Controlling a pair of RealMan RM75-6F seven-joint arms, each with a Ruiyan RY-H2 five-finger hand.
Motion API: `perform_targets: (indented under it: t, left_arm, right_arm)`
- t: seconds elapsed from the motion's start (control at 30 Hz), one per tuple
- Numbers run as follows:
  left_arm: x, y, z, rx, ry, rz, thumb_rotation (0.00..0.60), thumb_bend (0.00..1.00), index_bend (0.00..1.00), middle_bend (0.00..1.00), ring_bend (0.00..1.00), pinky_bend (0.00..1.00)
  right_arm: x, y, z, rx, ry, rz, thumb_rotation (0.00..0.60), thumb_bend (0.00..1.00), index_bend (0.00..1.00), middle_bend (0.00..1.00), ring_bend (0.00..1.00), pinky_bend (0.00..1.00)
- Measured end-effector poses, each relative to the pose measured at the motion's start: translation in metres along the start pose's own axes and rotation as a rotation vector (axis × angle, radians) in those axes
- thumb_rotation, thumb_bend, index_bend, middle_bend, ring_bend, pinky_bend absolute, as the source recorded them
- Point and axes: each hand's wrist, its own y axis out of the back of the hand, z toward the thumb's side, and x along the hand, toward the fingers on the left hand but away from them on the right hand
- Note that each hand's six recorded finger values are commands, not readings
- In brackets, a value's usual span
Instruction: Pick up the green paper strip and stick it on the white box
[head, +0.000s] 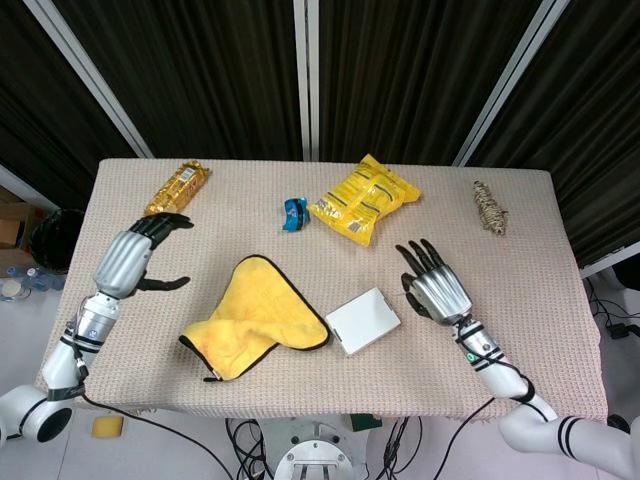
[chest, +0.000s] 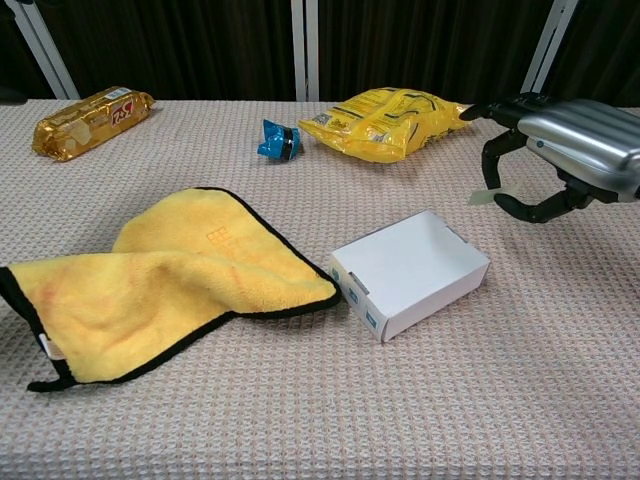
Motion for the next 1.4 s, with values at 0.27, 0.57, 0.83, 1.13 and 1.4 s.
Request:
perform_targets:
  t: [0.27,0.57,0.83,1.13,1.4]
  left_arm:
    - [-0.003,0.006,-0.007,-0.008,0.012,0.015,0.600,0.04,0.25,0.23,0.18,0.21]
    - [-0.008,0.013,-0.014,-0.015,0.017,0.028,0.600,0.04,0.25,0.23,0.18,0.21]
    - [-0.012,0.016,-0.018,-0.018,0.017,0.030,0.600,0.04,0.25,0.23,0.18,0.21]
    - [-0.014,0.015,-0.020,-0.017,0.016,0.027,0.600,0.04,0.25,0.23,0.18,0.21]
    - [-0.015,0.013,-0.020,-0.015,0.011,0.018,0.600,0.04,0.25,0.23,0.18,0.21]
  right_arm:
    - [-0.001,0.003,0.033,0.046,0.059,0.001,0.600,0.42,0.61,0.05,0.00,0.00]
    - [-0.008,-0.004,0.063,0.060,0.084,0.012,0.600,0.42,0.61,0.05,0.00,0.00]
    - [-0.016,-0.014,0.074,0.075,0.082,0.026,0.600,0.42,0.62,0.05,0.00,0.00]
    - [-0.020,-0.022,0.076,0.078,0.081,0.045,0.600,0.39,0.62,0.04,0.00,0.00]
    - [-0.017,-0.023,0.075,0.076,0.088,0.055,0.600,0.35,0.60,0.04,0.00,0.00]
